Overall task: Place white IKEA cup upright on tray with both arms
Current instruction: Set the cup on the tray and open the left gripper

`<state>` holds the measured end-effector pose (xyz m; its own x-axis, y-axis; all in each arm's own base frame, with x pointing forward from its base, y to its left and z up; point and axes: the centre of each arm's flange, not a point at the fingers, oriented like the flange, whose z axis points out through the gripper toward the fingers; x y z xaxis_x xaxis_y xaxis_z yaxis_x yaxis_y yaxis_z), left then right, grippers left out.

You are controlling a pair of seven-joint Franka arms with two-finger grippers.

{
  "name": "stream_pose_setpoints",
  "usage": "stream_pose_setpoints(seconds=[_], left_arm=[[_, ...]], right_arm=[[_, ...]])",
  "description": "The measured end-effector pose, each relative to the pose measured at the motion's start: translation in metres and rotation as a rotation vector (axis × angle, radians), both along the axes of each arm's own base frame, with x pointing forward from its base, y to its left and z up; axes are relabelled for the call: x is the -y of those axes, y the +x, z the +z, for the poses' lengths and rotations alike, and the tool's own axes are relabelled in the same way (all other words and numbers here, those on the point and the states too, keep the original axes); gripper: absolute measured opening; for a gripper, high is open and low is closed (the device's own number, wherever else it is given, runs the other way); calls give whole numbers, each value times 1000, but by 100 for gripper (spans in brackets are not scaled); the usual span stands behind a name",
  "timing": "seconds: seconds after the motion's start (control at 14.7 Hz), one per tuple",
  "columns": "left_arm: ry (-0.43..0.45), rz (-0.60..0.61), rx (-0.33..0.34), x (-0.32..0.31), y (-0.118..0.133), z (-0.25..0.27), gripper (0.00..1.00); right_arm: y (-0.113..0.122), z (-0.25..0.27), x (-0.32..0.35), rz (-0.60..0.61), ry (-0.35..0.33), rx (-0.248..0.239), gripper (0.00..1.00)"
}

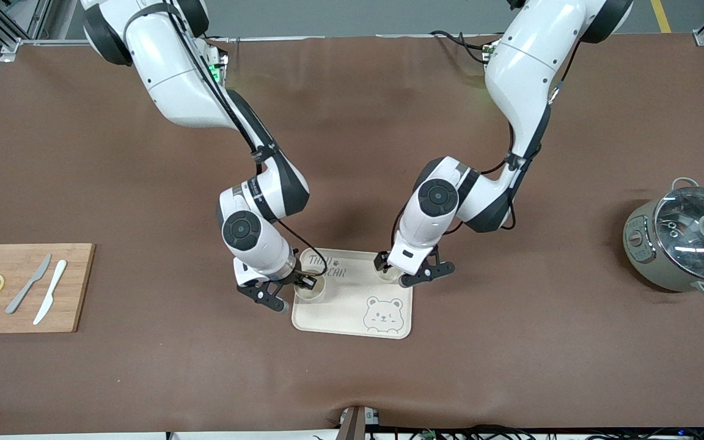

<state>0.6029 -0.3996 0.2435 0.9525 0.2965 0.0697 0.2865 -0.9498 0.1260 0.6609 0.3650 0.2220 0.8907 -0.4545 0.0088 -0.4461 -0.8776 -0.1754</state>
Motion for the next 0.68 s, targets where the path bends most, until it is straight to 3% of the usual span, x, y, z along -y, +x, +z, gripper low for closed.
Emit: stream_pose_setpoints(seconds=[0.55, 0.68], left_arm=[[56, 15, -43, -27, 5, 62, 100], [83, -47, -58, -53, 14, 82, 100]], right_arm=[[0, -3, -2, 1, -1, 1, 4], [-1, -5, -3, 3, -2, -1, 4]])
